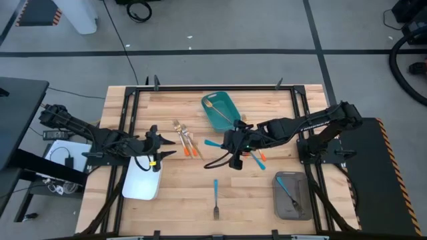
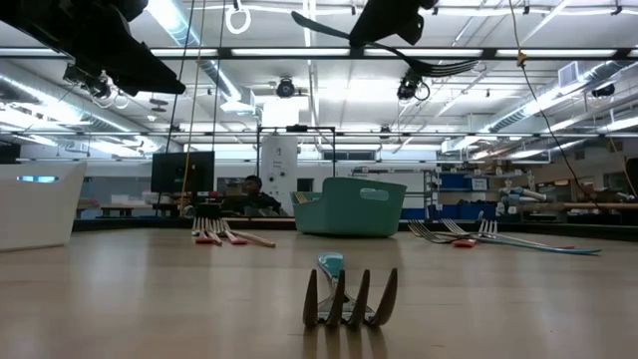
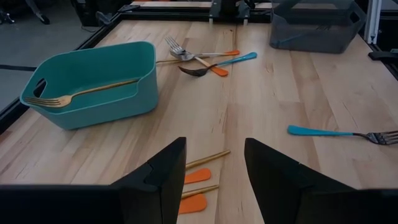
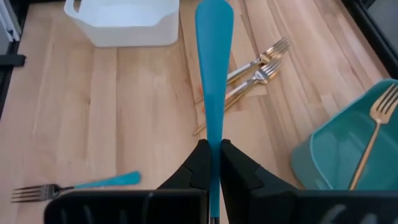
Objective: Sort silverware by color (type)
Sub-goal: Put the blue fork into the black bin
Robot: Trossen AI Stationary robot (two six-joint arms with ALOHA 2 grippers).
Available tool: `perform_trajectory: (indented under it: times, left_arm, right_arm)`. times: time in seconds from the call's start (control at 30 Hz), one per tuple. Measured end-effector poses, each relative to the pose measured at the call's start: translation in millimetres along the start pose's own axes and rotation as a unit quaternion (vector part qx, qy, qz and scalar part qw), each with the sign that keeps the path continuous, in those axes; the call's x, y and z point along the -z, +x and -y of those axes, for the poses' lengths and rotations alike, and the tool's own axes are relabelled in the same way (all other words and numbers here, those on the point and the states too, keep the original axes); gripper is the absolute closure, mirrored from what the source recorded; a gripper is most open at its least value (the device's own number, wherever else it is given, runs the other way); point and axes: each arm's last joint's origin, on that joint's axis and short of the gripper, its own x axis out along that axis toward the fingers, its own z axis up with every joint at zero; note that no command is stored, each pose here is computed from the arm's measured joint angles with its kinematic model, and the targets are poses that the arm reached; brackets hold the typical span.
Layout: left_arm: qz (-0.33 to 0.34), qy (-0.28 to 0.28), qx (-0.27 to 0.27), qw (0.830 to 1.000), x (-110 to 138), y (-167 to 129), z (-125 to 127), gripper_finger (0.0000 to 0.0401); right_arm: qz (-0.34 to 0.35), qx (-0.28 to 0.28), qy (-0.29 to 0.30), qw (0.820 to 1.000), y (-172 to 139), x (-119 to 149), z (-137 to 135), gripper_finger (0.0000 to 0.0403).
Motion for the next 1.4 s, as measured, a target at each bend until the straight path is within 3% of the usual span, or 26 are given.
perform_trajectory:
  times: [1.17,1.4]
  left_arm:
    - [0.0,0.0,0.0,1.0,-0.1,0.0,0.0,0.0229]
    - [0.001,0.026,0.0,1.0,-0.1,-0.1,0.0,0.0229]
  right_arm:
    - [-0.153,0.037,0.032,0.987,-11.9,37.2,-13.1,0.0372]
    - [-0.179,0.044,0.039,0.982,-16.9,45.2,-19.5,0.0371]
